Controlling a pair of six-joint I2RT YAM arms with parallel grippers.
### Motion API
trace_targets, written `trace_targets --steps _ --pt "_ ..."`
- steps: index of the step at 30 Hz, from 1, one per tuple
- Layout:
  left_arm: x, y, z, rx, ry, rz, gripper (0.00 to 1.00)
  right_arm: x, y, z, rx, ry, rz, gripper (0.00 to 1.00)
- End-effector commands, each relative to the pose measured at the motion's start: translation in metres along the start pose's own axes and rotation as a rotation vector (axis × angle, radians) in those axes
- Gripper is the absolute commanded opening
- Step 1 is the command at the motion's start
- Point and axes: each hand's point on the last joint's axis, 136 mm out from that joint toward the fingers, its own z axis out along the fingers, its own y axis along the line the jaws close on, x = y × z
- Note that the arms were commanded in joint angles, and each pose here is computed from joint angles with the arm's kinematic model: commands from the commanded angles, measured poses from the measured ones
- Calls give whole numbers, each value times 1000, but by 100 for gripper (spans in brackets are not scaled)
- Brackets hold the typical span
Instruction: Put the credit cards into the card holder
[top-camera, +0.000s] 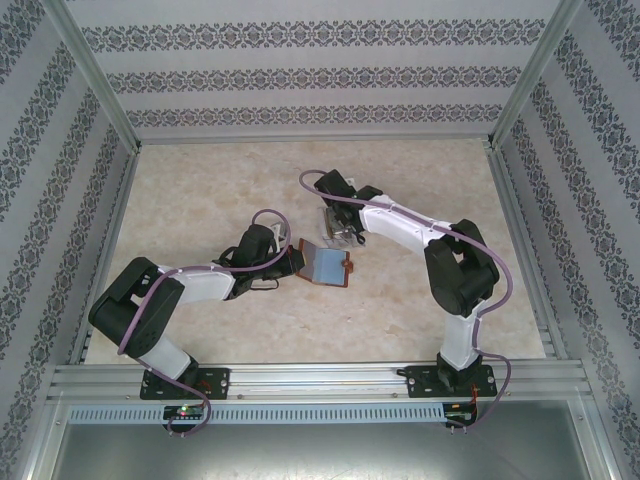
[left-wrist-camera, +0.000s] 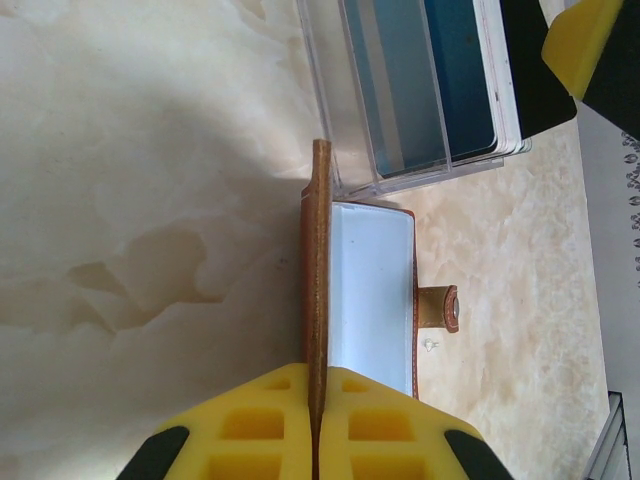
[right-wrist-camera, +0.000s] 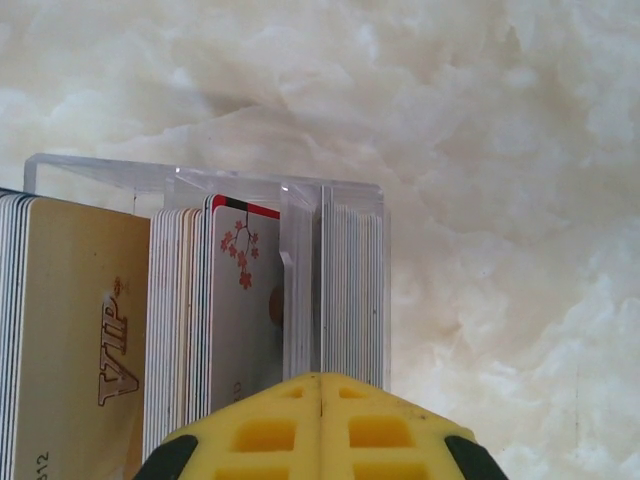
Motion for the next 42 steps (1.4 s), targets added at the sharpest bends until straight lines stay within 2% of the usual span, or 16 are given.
trace_targets --steps 1,8,12,23,26,33,37,40,42 --pt "1 -1 1 4 7 7 0 -2 7 -4 -36 13 -4 0" --pt "2 -2 1 17 9 -2 0 -14 9 -46 -153 -71 45 0" --pt "3 -3 1 21 4 -15 0 -8 0 -77 -215 -119 77 0" --pt "42 -33 23 88 55 2 3 86 4 -121 -594 -73 231 0" --pt "55 -36 29 111 61 -43 3 117 5 -122 -683 -37 289 0" --pt "69 -35 38 87 79 -44 22 172 1 -103 -781 47 441 0" --pt "66 -28 36 31 70 -13 29 179 -5 -94 -793 59 497 0" --pt "60 -28 33 6 58 16 48 171 -10 -93 -817 48 532 0" --pt "55 -29 28 -3 40 43 52 171 -10 -91 -837 71 542 0"
